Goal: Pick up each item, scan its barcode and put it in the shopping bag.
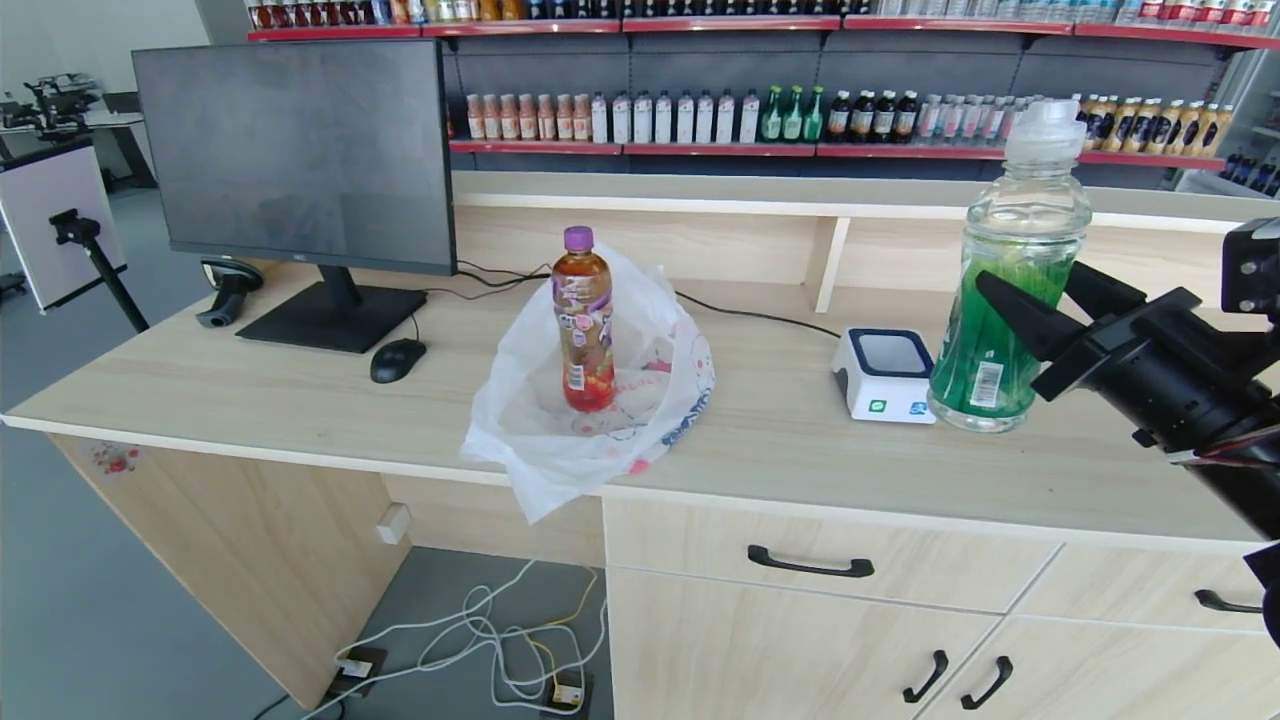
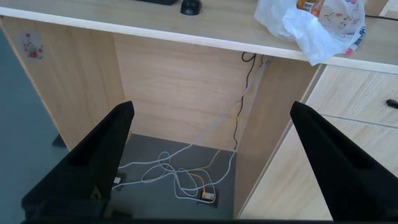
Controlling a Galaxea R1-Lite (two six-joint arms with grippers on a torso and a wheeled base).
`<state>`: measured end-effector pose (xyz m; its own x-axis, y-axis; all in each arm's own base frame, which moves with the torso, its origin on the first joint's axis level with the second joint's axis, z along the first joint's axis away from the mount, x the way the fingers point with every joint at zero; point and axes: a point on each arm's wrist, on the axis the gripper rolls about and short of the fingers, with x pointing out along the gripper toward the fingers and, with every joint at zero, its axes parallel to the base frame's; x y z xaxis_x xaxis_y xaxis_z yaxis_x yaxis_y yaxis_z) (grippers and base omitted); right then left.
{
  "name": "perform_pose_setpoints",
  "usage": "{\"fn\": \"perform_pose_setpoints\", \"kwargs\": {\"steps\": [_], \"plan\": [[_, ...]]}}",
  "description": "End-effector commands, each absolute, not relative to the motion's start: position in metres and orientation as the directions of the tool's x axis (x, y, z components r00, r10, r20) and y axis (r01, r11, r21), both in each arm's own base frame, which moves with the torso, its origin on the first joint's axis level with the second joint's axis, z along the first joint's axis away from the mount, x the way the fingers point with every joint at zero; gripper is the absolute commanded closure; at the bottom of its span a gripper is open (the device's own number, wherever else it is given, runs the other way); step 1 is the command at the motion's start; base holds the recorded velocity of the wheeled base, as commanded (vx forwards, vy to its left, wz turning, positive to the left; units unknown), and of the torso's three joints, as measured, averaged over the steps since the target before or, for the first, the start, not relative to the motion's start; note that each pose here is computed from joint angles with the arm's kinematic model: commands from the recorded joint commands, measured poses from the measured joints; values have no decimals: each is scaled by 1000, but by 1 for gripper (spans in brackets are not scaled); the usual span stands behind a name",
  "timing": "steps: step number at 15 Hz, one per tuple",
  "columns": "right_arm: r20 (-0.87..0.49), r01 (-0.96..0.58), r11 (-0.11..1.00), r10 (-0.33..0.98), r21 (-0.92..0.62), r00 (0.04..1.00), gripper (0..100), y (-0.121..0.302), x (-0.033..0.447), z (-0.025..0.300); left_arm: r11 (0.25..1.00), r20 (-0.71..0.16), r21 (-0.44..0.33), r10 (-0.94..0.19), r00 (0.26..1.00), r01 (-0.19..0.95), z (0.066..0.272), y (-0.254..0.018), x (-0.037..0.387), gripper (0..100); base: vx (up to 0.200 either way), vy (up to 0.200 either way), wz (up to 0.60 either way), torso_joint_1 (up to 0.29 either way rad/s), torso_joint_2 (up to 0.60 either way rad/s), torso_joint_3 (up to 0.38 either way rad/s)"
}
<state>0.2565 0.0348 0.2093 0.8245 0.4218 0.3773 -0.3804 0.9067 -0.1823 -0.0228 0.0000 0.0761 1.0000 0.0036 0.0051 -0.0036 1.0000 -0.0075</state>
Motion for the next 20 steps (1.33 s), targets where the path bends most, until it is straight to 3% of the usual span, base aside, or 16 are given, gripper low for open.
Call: {"fn": "perform_pose_setpoints", "kwargs": {"steps": [1,10,20], "plan": [[376,-383,906,423,-181,824,100,35,256,209,1000,5,-8,3,1000,-3,76,0,-23,0,0,200,0,2,7,2],[374,-383,906,423,-181,825,100,35,256,209,1000,6,-8,5,1000,-5,76,0,-23,0,0,200,0,3,2,1],[370,-385,905,425,-180,826,100,35,255,208,1000,6,-8,3,1000,-3,76,0,-23,0,0,0,0,0,0,0]]}}
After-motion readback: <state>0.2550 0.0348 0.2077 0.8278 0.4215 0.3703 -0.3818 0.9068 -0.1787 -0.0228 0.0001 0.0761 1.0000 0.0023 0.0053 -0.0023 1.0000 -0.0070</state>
